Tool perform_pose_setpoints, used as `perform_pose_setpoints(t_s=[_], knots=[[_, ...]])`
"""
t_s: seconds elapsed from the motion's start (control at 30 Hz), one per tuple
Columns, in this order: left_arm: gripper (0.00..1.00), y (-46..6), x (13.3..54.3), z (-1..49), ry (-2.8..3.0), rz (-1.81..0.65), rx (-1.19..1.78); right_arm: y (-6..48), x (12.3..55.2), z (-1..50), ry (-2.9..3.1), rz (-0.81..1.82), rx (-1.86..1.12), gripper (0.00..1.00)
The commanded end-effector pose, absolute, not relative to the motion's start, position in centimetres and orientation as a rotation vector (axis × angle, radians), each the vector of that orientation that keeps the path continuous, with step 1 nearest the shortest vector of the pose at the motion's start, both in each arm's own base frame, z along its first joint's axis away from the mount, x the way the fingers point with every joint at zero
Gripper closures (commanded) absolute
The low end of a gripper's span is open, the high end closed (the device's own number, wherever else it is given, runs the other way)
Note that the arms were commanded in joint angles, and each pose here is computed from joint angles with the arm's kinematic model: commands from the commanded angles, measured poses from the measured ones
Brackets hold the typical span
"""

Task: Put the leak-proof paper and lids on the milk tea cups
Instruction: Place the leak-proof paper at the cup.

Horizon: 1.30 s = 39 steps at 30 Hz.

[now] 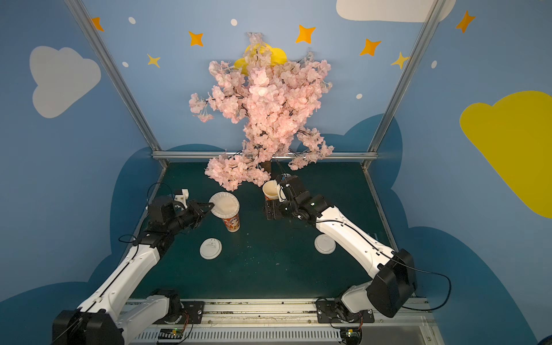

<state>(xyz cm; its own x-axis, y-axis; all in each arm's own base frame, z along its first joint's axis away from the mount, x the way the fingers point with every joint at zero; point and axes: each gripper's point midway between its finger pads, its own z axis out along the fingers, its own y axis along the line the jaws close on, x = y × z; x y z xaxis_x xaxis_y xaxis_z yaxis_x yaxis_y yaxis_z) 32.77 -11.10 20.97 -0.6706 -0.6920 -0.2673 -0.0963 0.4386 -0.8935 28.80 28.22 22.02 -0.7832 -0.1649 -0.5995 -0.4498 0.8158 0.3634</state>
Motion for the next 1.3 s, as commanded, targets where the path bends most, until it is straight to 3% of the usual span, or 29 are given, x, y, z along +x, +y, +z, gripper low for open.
perform_pose_setpoints(t_s=[0.0, 0.43, 0.97, 1.13, 1.27], knots=[[0.97, -11.5, 33.1, 21.3, 2.056, -1.276, -0.634, 28.8, 29.3, 22.6, 2.405, 0.676, -0.466, 0.14], [0.96, -10.7, 33.4, 19.5, 2.095, -1.227, -0.669, 29.3, 29.4, 22.1, 2.417, 0.689, -0.472, 0.14], [0.65, -10.4, 32.7, 19.1, 2.110, -1.196, -0.663, 29.3, 29.2, 22.1, 2.421, 0.699, -0.466, 0.14], [0.65, -10.1, 32.3, 19.6, 2.117, -1.154, -0.642, 29.2, 29.0, 22.0, 2.422, 0.694, -0.463, 0.14], [0.71, -9.8, 32.0, 19.9, 2.116, -1.129, -0.633, 29.1, 28.8, 22.0, 2.422, 0.693, -0.460, 0.14]])
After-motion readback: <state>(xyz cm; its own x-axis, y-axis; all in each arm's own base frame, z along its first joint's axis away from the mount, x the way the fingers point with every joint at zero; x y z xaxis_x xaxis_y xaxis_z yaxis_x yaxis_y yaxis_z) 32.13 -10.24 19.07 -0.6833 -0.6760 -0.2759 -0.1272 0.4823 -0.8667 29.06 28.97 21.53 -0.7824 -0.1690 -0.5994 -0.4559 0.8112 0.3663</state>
